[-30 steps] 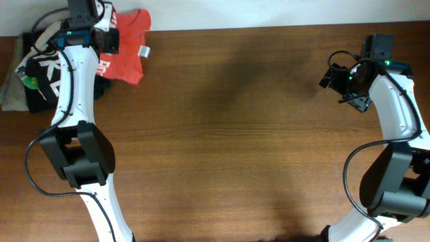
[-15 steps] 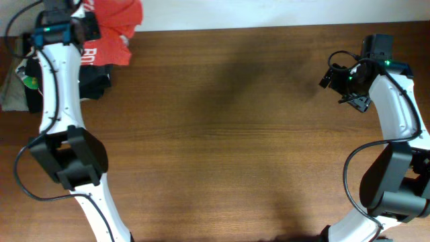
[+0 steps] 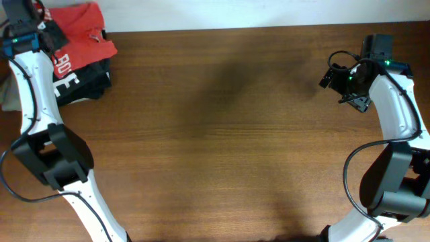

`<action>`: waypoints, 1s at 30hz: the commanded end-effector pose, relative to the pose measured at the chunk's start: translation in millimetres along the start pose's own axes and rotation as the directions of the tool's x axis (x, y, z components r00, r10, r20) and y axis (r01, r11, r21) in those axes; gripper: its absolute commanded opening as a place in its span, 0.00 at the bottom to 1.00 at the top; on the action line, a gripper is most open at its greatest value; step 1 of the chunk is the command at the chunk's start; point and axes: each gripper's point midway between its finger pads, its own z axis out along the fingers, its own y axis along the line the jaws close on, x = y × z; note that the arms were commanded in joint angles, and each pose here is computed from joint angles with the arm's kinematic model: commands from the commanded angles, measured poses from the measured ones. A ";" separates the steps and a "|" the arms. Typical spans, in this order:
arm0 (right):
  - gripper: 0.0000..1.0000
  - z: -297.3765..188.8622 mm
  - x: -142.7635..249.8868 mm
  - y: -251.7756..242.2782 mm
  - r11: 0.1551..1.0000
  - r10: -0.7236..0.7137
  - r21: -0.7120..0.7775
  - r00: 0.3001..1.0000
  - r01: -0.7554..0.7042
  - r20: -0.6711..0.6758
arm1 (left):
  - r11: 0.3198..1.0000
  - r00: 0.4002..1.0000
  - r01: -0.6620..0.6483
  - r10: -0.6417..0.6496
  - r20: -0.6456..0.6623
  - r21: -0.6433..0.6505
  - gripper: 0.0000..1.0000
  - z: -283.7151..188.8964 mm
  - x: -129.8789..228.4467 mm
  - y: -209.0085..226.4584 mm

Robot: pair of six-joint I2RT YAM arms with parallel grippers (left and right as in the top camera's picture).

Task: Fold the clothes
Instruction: 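Drag the folded shirt up-left onto the Nike bag with the left gripper, then press the red shirt down onto the pile and release the left gripper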

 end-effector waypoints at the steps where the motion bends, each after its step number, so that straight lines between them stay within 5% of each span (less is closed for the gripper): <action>1: 0.98 -7.6 -5.4 -0.2 1.000 -0.011 0.006 1.000 0.011 0.027 | 0.984 0.999 0.052 -0.051 0.015 -0.172 0.07 33.0 4.9 59.2; 2: 0.99 -7.6 -5.3 -0.2 1.000 -0.011 0.007 1.000 0.011 0.027 | 0.978 0.998 0.059 -0.058 0.014 -0.199 0.09 37.3 6.9 70.4; 4: 0.99 -7.6 -5.4 -0.2 1.000 -0.011 0.006 1.000 0.011 0.027 | 0.971 0.997 0.078 -0.078 0.010 -0.225 0.49 44.1 9.3 91.3; 10: 0.99 -7.6 -5.4 0.0 1.000 -0.011 0.006 1.000 0.011 0.027 | 0.968 0.994 0.110 -0.110 0.011 -0.224 0.92 28.7 0.3 114.8; 15: 0.99 -7.6 -5.3 0.0 1.000 -0.011 0.006 1.000 0.011 0.027 | 0.976 0.992 0.109 -0.094 0.088 -0.187 0.96 -6.7 -30.9 95.9; 19: 0.99 -7.6 -5.4 -0.2 1.000 -0.011 0.006 1.000 0.011 0.027 | 0.983 0.991 0.093 -0.076 0.113 -0.156 0.71 -16.8 -38.8 74.0; 23: 0.99 -7.6 -5.3 -0.2 1.000 -0.011 0.007 1.000 0.011 0.027 | 0.989 0.993 0.068 -0.054 0.104 -0.130 0.09 -12.6 -33.6 50.4; 24: 0.99 -7.6 -5.4 -0.2 1.000 -0.011 0.006 1.000 0.011 0.027 | 0.990 0.992 0.064 -0.050 0.112 -0.122 0.01 -11.1 -34.3 44.9; 30: 0.99 -7.6 -5.3 -0.2 1.000 -0.011 0.007 1.000 0.011 0.027 | 0.995 0.989 0.050 -0.036 0.146 -0.090 0.01 38.7 -21.8 23.2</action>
